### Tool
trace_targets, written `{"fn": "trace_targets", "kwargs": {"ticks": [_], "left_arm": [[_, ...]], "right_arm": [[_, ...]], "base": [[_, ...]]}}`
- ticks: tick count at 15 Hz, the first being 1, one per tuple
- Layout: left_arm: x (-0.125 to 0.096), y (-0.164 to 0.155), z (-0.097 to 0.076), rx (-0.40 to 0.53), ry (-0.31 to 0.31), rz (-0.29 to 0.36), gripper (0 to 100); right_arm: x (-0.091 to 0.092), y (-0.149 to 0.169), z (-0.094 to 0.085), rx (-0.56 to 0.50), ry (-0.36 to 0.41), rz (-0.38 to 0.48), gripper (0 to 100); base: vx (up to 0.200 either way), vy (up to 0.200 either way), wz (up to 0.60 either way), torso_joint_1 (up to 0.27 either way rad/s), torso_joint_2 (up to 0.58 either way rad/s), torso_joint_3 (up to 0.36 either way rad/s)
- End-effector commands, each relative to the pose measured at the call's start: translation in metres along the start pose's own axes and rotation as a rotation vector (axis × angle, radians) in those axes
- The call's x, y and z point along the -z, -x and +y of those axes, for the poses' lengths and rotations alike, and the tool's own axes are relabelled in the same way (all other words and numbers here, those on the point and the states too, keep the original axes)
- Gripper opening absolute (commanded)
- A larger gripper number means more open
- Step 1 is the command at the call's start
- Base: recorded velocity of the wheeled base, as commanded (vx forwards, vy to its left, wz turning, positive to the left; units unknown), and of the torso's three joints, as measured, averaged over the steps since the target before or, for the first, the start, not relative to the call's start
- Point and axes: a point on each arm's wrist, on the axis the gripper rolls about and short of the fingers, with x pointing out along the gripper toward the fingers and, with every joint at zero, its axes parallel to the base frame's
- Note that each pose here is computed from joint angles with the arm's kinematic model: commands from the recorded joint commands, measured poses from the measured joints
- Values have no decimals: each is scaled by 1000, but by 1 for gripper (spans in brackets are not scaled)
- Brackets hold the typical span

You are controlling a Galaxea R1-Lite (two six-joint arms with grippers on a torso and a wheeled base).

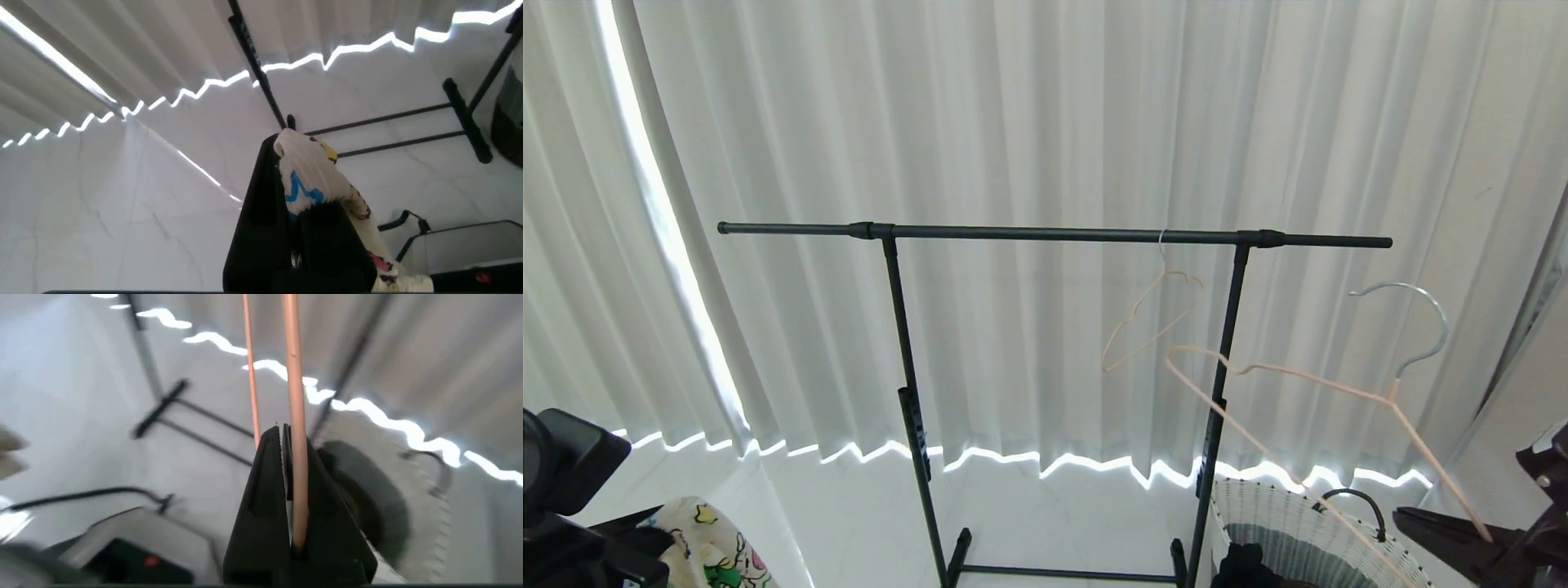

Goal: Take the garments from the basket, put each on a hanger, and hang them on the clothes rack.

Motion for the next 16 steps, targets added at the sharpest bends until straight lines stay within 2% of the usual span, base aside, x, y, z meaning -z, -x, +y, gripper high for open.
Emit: {"fn": "trace_targets", "kwargs": {"ticks": [1,2,3,6,8,9,10,13,16], "left_arm": [[-11,-10,-1,38,-15,17,0],[-20,-15,0,47,-9,16,0],[-34,-20,1,55,25,5,0],[-81,-44,-2,51,191,-14,0],[-105,-65,-12,-5,294,-11,0],[-118,-79,-23,-34,362,-24,0],[-125,-89,-32,-58,397,-18,0],[-141,-102,-53,-68,468,-33,0],[-152,-108,-57,-61,480,-50,0]], "right_arm": [[1,-10,29,-178,23,73,0],[2,-11,35,-230,29,90,0],[-1,-10,41,-277,37,93,0],[-7,-12,52,-375,40,109,0],[-9,-16,56,-423,42,119,0],[-14,-21,60,-451,38,111,0],[-19,-27,65,-467,35,96,0],[-32,-48,83,-495,34,61,0],[-43,-66,96,-502,29,38,0]], "base": [[0,0,0,0,0,0],[0,0,0,0,0,0],[0,0,0,0,0,0],[0,0,0,0,0,0],[0,0,0,0,0,0],[0,0,0,0,0,0],[0,0,0,0,0,0],[0,0,0,0,0,0],[0,0,0,0,0,0]]}}
